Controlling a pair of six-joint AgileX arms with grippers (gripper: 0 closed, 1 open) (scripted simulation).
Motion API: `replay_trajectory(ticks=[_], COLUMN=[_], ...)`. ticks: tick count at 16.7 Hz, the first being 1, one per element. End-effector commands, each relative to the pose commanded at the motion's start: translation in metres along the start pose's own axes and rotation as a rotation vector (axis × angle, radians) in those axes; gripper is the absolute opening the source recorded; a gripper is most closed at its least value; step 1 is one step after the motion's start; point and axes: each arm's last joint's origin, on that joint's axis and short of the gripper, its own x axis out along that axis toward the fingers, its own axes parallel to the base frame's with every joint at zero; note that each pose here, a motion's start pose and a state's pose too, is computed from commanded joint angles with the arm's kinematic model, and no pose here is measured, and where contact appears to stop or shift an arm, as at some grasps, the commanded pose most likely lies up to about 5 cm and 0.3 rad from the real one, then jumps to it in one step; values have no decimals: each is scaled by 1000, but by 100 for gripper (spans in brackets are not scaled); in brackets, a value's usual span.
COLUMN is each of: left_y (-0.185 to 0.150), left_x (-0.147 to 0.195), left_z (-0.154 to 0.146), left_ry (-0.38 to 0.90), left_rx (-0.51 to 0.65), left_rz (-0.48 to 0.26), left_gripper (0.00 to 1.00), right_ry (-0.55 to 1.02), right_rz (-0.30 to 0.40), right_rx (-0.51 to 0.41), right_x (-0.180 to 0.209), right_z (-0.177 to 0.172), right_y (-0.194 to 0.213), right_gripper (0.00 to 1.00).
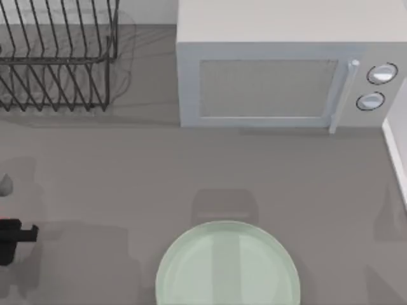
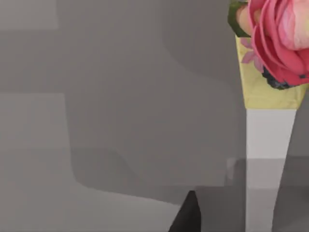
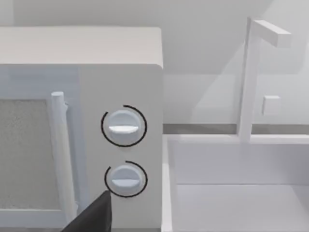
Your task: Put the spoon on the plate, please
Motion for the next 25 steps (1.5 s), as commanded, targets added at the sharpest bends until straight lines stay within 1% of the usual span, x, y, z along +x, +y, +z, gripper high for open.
replay_trajectory(ticks=[3, 7, 10, 16, 17, 19, 21, 23, 25], left_y=[1, 0, 0, 0, -3, -15, -38, -73, -120], left_x=[-22, -66, -92, -95, -95, -95, -94, -91, -87], left_z=[7, 5, 3, 3, 5, 15, 28, 40, 46], left_ry=[-3, 33, 9, 7, 9, 15, 25, 37, 50], left_rx=[1, 2, 2, 4, 21, 100, 237, 421, 638], left_rz=[2, -3, -1, -1, -1, -4, -9, -15, -22], left_gripper=[0, 0, 0, 0, 0, 0, 0, 0, 0], right_ry=[0, 0, 0, 0, 0, 0, 0, 0, 0], right_rz=[0, 0, 0, 0, 0, 0, 0, 0, 0], right_rx=[0, 0, 0, 0, 0, 0, 0, 0, 0], right_x=[0, 0, 0, 0, 0, 0, 0, 0, 0], right_z=[0, 0, 0, 0, 0, 0, 0, 0, 0], right_y=[0, 0, 0, 0, 0, 0, 0, 0, 0], right_gripper=[100, 100, 100, 100, 100, 100, 100, 100, 100])
